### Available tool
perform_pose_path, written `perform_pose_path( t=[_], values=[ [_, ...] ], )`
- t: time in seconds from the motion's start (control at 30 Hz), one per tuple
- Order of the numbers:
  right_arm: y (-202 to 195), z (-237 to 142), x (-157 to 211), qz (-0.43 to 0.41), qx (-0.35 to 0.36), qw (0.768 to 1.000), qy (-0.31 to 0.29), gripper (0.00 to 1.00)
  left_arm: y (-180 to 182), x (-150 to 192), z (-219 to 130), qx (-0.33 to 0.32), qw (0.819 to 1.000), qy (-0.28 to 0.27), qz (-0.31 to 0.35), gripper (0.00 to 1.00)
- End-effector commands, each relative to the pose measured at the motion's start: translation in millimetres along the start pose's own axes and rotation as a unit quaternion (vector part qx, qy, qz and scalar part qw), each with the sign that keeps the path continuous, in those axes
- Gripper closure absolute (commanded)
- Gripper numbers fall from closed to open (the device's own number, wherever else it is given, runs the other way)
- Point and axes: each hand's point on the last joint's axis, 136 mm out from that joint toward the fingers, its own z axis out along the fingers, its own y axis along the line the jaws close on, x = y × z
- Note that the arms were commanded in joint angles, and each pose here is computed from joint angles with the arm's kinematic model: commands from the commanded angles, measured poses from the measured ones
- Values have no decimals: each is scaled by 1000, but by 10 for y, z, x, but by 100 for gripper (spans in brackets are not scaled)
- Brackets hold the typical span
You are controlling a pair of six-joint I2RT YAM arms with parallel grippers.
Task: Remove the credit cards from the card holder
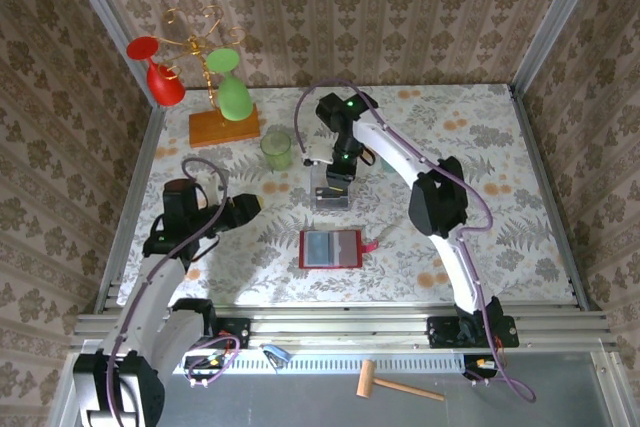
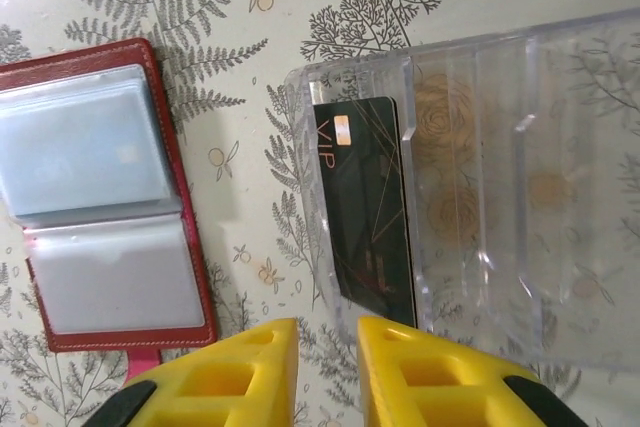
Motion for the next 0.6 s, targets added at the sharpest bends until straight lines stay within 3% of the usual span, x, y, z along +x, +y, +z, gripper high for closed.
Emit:
perform_pose_path(
  t=[0.0, 0.27, 0.57],
  values=[
    [45, -187, -108, 27, 36, 998, -40, 77, -17, -20, 106, 7, 1000, -6, 0, 52],
    [305, -244, -188, 122, 67, 985, -105, 75, -63, 75, 411, 11, 1000, 19, 6, 56],
    [416, -115, -159, 319, 96, 926, -175, 74, -130, 193, 707, 21, 999, 43, 5, 57]
  ],
)
